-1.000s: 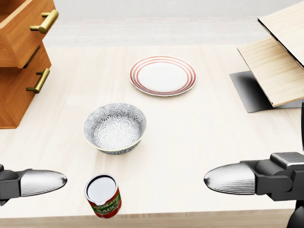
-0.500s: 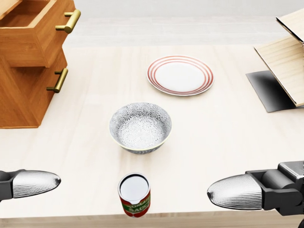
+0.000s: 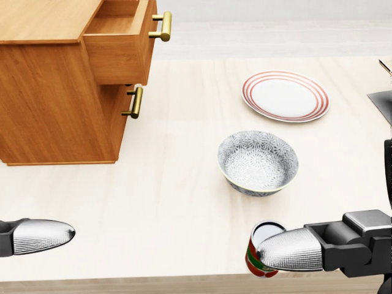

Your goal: Close the top drawer of the cabinet.

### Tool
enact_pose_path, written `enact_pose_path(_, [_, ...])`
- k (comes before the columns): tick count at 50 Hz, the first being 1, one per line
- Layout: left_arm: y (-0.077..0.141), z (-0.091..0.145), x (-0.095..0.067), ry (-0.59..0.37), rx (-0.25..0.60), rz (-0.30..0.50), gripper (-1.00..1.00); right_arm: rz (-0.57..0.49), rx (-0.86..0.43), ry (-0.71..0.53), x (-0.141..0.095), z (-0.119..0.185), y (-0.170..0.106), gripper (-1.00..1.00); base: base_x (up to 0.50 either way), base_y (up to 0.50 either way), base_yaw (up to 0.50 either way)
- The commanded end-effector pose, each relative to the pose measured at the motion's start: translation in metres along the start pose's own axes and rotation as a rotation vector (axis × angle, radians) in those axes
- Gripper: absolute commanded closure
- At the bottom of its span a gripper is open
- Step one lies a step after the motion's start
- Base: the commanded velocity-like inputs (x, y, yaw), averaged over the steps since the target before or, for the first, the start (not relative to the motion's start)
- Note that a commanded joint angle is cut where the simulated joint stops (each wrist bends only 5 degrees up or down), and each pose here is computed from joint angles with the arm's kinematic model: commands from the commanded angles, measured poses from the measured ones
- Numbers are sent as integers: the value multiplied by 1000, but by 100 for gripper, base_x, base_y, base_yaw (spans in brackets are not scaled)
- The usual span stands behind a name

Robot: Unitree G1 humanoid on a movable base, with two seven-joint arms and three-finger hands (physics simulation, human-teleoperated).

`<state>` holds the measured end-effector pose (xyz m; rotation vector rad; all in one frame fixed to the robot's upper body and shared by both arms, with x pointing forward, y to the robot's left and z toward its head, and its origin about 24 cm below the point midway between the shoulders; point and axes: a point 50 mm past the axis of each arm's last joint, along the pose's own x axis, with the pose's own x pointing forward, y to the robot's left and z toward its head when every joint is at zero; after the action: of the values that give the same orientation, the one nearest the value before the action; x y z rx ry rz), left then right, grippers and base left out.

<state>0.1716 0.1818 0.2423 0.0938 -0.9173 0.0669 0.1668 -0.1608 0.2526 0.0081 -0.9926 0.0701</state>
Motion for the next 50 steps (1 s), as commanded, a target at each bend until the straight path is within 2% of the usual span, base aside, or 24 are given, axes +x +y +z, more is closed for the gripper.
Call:
enact_pose_path(1, [2, -2, 0, 8, 9, 0, -100, 7, -9, 13, -1, -2, 0, -100, 0, 50, 0])
enact_pose_path(19, [1, -2, -1, 14, 31, -12, -100, -3, -11, 77, -6, -13, 0, -100, 0, 50, 0])
enact_pose_path(33, [0, -2, 0, 8, 27, -15, -100, 8, 24, 40, -4, -7, 2, -100, 0, 1, 0])
enact_pose_path(38, [0, -3, 0, 17, 28, -19, -100, 44, 11, 79, -7, -12, 6, -100, 42, 0, 0])
enact_pose_path(50, [0, -8, -2, 43, 27, -18, -100, 33, -7, 116, -9, -19, 5, -100, 50, 0, 0])
